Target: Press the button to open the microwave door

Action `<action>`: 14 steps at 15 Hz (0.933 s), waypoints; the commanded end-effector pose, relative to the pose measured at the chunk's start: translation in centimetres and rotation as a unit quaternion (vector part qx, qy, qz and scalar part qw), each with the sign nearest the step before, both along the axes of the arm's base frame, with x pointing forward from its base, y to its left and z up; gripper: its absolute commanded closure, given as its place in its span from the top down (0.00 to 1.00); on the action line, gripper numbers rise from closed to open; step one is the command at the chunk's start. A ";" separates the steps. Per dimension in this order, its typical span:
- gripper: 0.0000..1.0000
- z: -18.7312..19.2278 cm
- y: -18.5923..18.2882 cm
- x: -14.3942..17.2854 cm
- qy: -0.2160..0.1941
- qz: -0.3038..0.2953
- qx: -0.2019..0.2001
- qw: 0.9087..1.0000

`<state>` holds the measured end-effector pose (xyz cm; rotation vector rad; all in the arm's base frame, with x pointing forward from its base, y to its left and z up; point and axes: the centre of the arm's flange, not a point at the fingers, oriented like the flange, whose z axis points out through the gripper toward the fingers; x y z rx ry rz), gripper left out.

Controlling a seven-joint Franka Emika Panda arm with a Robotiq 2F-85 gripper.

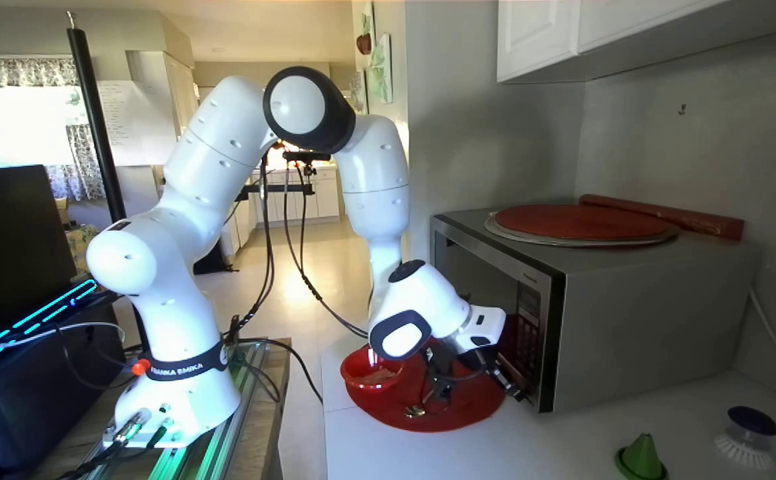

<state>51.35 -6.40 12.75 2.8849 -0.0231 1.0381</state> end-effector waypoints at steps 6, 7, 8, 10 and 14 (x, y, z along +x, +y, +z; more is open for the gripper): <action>0.00 1.3 1.2 4.9 -0.070 -0.004 -0.001 0.998; 0.00 1.3 1.2 4.9 -0.072 -0.004 -0.003 0.997; 0.00 1.2 1.2 5.0 -0.074 -0.005 -0.005 0.997; 0.00 1.1 1.0 4.7 -0.073 -0.007 -0.005 0.997; 0.00 0.7 0.6 3.2 -0.087 -0.009 -0.017 0.996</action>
